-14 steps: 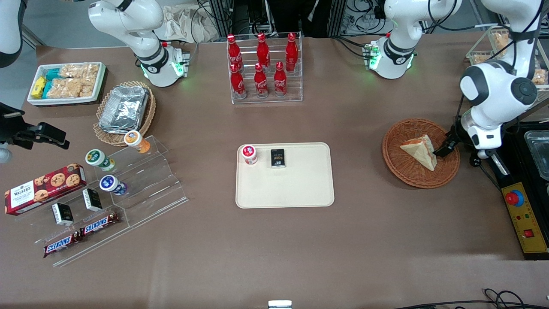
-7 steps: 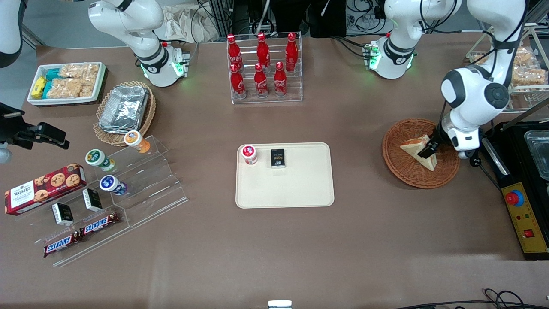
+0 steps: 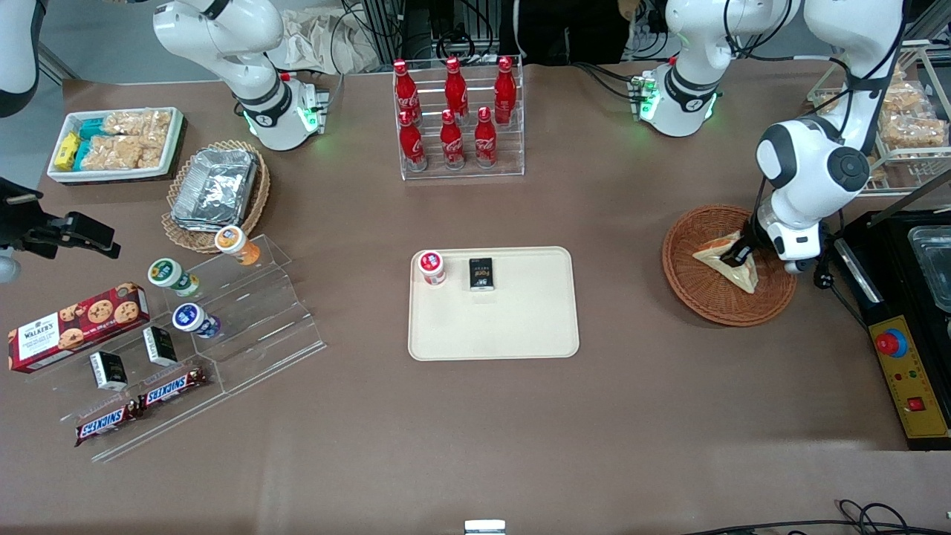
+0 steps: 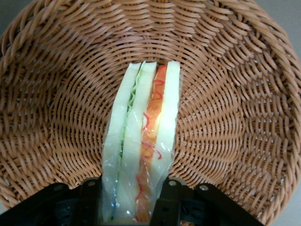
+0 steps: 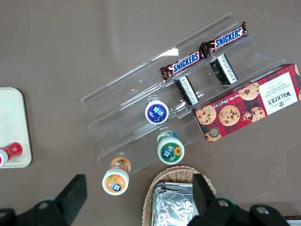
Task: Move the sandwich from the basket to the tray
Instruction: 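Lift the sandwich out of the basket and carry it toward the tray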
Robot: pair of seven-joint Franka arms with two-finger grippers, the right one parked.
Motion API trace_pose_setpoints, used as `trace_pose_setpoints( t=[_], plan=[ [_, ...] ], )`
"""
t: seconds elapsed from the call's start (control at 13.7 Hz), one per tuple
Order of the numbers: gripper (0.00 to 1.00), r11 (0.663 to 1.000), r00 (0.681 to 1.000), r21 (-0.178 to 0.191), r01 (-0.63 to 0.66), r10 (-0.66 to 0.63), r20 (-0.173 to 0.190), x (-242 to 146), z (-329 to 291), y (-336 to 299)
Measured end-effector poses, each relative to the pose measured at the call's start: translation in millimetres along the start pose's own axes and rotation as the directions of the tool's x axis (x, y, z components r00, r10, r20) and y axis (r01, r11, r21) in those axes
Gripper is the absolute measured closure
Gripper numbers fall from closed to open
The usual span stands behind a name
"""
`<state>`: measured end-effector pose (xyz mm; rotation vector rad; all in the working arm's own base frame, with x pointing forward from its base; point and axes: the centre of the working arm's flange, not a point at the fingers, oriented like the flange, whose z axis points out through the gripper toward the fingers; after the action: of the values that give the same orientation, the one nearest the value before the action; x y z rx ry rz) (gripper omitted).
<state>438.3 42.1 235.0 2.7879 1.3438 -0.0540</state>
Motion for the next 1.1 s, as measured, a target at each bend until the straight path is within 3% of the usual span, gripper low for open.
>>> trace_pose_setpoints(
  t=[0.15,0.37,0.51,0.8,1.1],
  plan=[
    [0.67,1.000,1.000,-0.004,-0.026,0.026,0.001,-0.6,-11.5,5.6],
    [0.75,0.986,0.986,0.002,-0.166,0.166,0.023,-16.6,-56.0,31.7],
    [0.75,0.959,0.960,0.041,-0.281,0.281,0.015,-40.6,-90.4,59.1],
    [0.75,0.890,0.895,0.100,-0.445,0.443,0.045,-97.6,-171.9,133.2],
    [0.75,0.852,0.855,0.083,-0.518,0.518,0.018,-174.1,-211.1,212.2]
  ],
)
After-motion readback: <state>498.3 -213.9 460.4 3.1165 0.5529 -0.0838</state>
